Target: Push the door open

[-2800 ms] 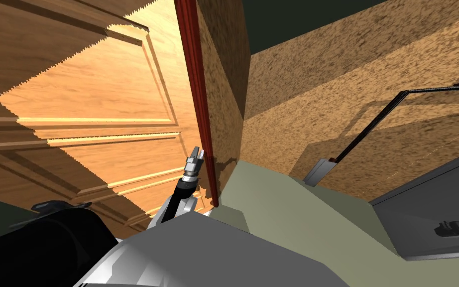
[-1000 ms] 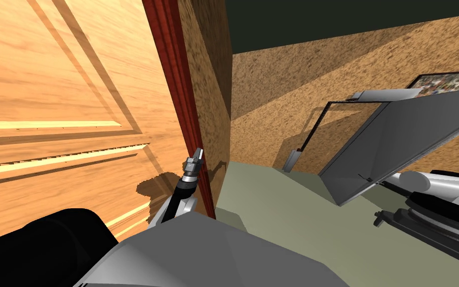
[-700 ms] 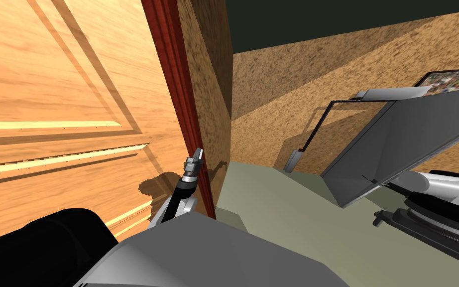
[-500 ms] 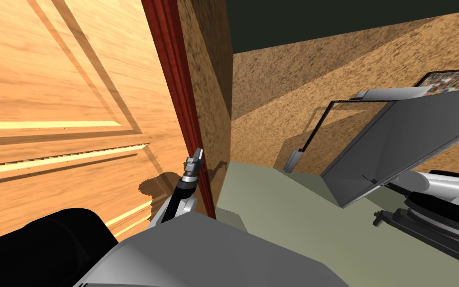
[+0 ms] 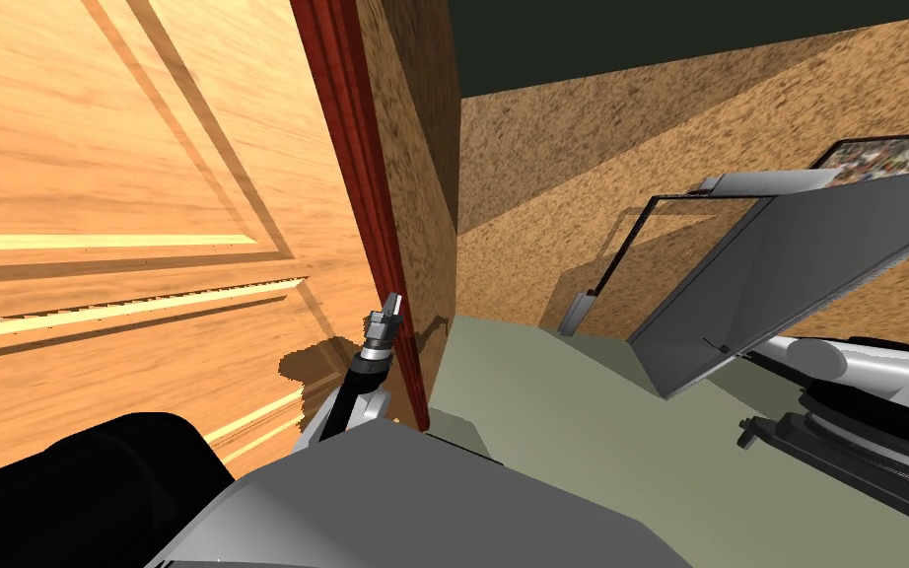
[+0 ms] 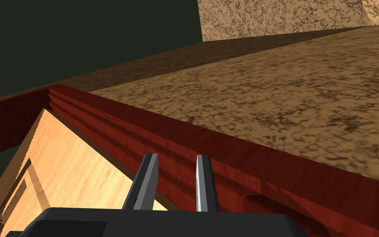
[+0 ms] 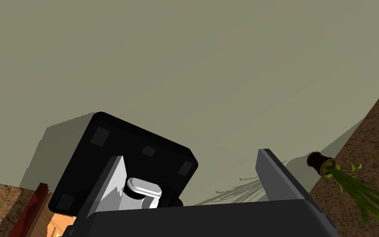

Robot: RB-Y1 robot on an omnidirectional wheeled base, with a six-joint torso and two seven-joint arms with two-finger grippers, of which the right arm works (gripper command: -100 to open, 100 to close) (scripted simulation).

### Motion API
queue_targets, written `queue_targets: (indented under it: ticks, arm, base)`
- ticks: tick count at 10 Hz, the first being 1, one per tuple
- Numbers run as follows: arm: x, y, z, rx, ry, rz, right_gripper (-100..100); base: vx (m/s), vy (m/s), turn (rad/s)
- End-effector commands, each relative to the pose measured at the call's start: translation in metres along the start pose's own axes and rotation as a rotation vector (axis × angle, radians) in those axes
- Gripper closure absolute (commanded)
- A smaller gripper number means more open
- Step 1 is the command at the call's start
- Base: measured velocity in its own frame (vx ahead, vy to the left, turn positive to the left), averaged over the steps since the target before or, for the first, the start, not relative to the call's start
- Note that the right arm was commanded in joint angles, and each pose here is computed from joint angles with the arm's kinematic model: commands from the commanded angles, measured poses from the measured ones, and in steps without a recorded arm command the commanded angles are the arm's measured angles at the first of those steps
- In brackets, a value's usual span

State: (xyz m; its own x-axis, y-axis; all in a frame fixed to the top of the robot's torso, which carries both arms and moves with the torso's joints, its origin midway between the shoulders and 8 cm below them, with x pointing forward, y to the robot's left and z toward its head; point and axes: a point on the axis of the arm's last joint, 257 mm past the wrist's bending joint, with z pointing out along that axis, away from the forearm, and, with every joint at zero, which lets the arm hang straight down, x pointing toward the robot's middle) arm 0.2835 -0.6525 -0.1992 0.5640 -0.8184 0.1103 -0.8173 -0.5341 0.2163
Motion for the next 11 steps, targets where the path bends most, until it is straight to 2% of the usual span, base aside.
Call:
queue_targets:
  ticks: [1, 7, 11]
  arm:
    - [-0.001, 0.000, 0.0006, -0.001, -0.004, 0.001, -100]
    - [-0.006, -0.001, 0.0032, -0.008, -0.020, 0.005, -100]
    - [-0.020, -0.002, 0.0097, -0.025, -0.063, 0.016, -100]
  base:
    - [-0.172, -0.022, -0.003]
    - [-0.223, -0.011, -0.014]
    - [-0.188, 0.005, -0.073]
